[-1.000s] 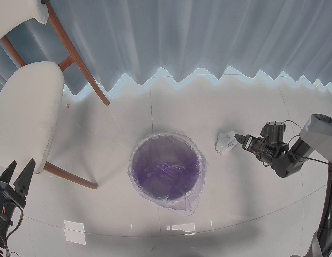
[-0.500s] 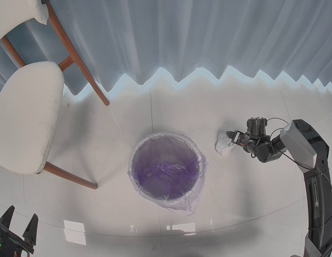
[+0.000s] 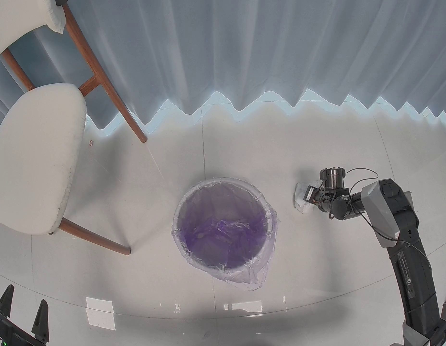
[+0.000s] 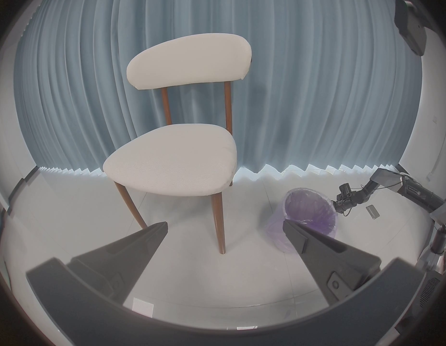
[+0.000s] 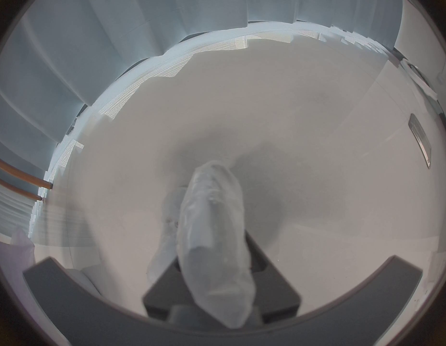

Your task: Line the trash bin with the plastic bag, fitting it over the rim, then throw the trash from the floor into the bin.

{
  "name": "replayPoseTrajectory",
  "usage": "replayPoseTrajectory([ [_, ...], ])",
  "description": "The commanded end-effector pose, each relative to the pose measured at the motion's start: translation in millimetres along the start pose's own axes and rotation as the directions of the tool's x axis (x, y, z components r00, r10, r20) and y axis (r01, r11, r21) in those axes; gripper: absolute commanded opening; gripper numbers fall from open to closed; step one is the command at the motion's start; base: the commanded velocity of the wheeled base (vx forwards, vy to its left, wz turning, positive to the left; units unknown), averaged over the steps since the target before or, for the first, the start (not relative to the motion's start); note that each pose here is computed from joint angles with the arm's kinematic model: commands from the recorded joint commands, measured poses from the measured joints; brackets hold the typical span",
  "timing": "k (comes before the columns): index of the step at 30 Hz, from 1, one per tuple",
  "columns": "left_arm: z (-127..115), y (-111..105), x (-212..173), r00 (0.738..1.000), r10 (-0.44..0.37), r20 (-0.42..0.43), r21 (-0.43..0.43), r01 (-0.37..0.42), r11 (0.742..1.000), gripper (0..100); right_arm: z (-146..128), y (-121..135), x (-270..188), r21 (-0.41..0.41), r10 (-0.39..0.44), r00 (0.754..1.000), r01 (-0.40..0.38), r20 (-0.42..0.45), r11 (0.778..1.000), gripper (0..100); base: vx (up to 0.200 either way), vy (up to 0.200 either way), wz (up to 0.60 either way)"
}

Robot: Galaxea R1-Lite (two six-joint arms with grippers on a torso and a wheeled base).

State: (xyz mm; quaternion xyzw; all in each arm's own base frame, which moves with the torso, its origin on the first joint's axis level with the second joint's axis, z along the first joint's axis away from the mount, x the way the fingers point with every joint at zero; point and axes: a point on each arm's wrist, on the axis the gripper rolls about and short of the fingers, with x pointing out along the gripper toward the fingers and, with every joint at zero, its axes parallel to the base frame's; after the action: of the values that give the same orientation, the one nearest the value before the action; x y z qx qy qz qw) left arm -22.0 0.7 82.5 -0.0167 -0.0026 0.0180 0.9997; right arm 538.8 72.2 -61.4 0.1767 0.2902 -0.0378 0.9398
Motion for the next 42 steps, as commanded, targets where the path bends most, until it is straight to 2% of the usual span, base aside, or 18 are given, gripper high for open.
replayPoseTrajectory([
  [1,-6.5,0.1,-0.9,1.000,-0.007,0.000,0.007,0.007,1.000,100,51.9,6.4,-27.9,0.039,-0.026,0.992,0.022,0.125,0.999,0,0.000,0.000,0.00],
  [2,-6.5,0.1,-0.9,1.000,-0.007,0.000,0.007,0.007,1.000,100,51.9,6.4,-27.9,0.039,-0.026,0.992,0.022,0.125,0.999,0,0.000,0.000,0.00],
  [3,-6.5,0.1,-0.9,1.000,-0.007,0.000,0.007,0.007,1.000,100,93.8,19.1,-67.3,0.081,-0.031,0.976,0.014,0.215,0.997,0,0.000,0.000,0.00],
  [4,-6.5,0.1,-0.9,1.000,-0.007,0.000,0.007,0.007,1.000,100,103.2,22.9,-86.9,0.095,-0.028,0.975,0.007,0.222,0.995,0,0.000,0.000,0.00],
  [7,-6.5,0.1,-0.9,1.000,-0.007,0.000,0.007,0.007,1.000,100,123.8,30.1,-145.5,0.114,-0.013,0.970,-0.015,0.242,0.993,0,0.000,0.000,0.00],
  [10,-6.3,0.1,-0.9,1.000,-0.007,0.001,0.006,0.007,1.000,100,129.8,36.2,-208.1,0.106,0.020,0.966,-0.049,0.256,0.993,0,0.000,0.000,0.00],
  [11,-6.3,0.1,-0.9,1.000,-0.007,0.001,0.006,0.007,1.000,100,130.4,36.2,-211.9,0.105,0.023,0.966,-0.052,0.258,0.993,0,0.000,0.000,0.00],
  [13,-6.3,0.1,-0.9,1.000,-0.007,0.001,0.006,0.007,1.000,100,106.8,46.3,-277.5,0.073,0.076,0.970,-0.095,0.229,0.993,0,0.000,0.000,0.00],
  [15,-6.3,0.1,-0.9,1.000,-0.007,0.001,0.006,0.007,1.000,100,83.1,50.1,-312.1,0.040,0.124,0.971,-0.135,0.206,0.990,0,0.000,0.000,0.00],
  [19,-6.3,0.1,-0.9,1.000,-0.007,0.001,0.003,0.007,1.000,100,38.4,61.3,-363.1,-0.059,0.275,0.940,-0.269,0.202,0.961,0,0.000,0.000,0.00],
  [21,-6.3,0.1,-0.9,1.000,-0.007,0.001,0.003,0.007,1.000,100,28.9,61.0,-371.9,-0.086,0.307,0.929,-0.295,0.208,0.952,0,0.000,0.000,0.00],
  [22,-6.3,0.1,-0.9,1.000,-0.007,0.001,0.000,0.007,1.000,100,13.3,54.7,-383.4,-0.134,0.340,0.916,-0.317,0.212,0.939,0,0.000,0.000,0.00],
  [24,-6.3,0.1,-0.9,1.000,-0.009,0.001,0.000,0.009,1.000,100,2.6,50.3,-388.4,-0.175,0.360,0.912,-0.328,0.199,0.928,0,0.000,0.000,0.00],
  [25,-6.2,0.1,-0.9,1.000,-0.007,0.003,0.000,0.007,1.000,100,-14.7,46.2,-393.9,-0.247,0.409,0.899,-0.366,0.155,0.897,0,0.000,0.000,0.00],
  [27,-6.2,0.1,-0.9,1.000,-0.009,0.003,0.000,0.009,1.000,100,-27.7,42.8,-396.8,-0.316,0.465,0.878,-0.411,0.116,0.855,0,0.000,0.000,0.00],
  [32,-6.3,0.1,-0.9,1.000,-0.007,0.001,0.000,0.007,1.000,100,-41.7,37.1,-393.6,-0.431,0.514,0.857,-0.449,0.042,0.783,0,0.000,0.000,0.00],
  [36,-6.3,0.1,-0.9,1.000,-0.007,0.001,0.000,0.007,1.000,100,-43.1,39.4,-388.0,-0.440,0.518,0.855,-0.457,0.022,0.773,0,0.000,0.000,0.00],
  [42,-6.3,0.2,-0.9,1.000,-0.007,0.001,0.000,0.007,1.000,100,-38.7,60.6,-378.7,-0.459,0.560,0.828,-0.490,0.020,0.741,0,0.000,0.000,0.00],
])
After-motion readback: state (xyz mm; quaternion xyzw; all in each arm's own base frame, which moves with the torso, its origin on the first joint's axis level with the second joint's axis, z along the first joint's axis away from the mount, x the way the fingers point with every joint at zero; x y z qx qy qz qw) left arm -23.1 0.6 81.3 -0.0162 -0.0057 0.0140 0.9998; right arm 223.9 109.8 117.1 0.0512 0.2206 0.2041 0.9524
